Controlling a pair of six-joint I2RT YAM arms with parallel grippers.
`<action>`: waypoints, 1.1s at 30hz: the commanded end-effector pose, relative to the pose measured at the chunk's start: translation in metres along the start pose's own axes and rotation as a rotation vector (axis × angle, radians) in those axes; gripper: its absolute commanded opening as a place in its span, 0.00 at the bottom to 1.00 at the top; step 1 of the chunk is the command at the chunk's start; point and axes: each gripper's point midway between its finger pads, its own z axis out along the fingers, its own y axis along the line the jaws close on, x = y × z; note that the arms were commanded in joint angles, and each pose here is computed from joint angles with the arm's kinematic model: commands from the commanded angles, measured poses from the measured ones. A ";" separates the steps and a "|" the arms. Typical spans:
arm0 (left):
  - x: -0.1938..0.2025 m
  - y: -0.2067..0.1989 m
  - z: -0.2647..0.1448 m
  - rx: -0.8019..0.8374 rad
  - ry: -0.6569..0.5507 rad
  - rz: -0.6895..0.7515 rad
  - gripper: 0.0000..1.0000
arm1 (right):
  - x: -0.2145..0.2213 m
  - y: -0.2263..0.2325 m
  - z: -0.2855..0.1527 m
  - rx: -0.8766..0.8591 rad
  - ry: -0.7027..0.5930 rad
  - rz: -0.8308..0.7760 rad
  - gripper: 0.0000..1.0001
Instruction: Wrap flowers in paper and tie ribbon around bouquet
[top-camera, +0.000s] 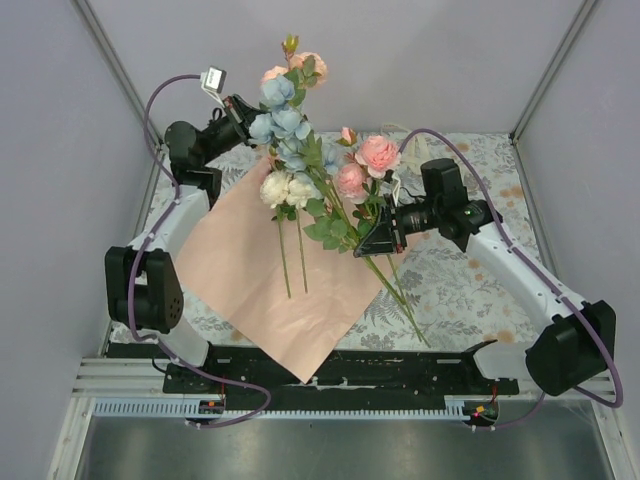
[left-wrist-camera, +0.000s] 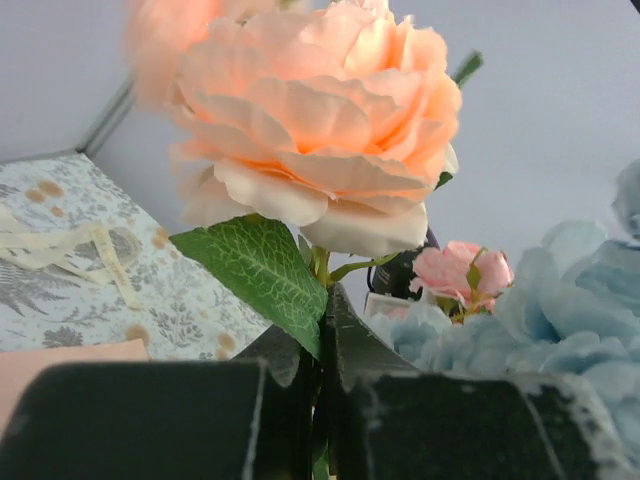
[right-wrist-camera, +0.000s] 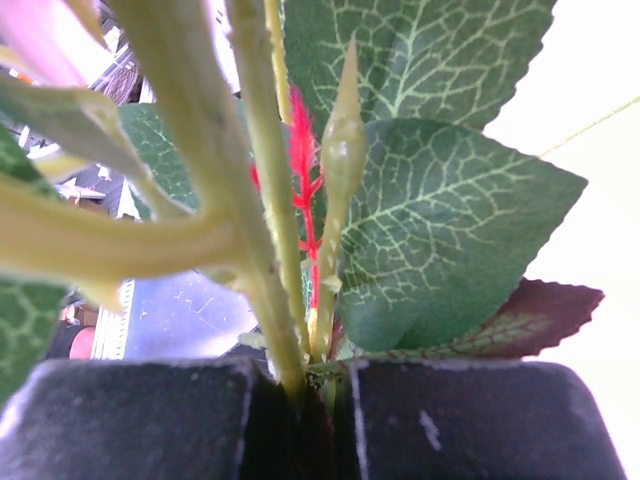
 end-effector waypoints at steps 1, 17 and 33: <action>-0.061 0.006 -0.014 -0.082 -0.129 0.127 0.02 | 0.001 -0.004 0.003 -0.012 0.004 0.007 0.00; 0.031 0.181 -0.116 -0.698 0.106 -0.213 0.02 | -0.062 -0.085 0.017 0.131 -0.275 0.393 0.00; 0.114 0.307 -0.148 -0.827 0.216 -0.273 0.14 | -0.065 -0.184 0.043 0.246 -0.275 0.449 0.00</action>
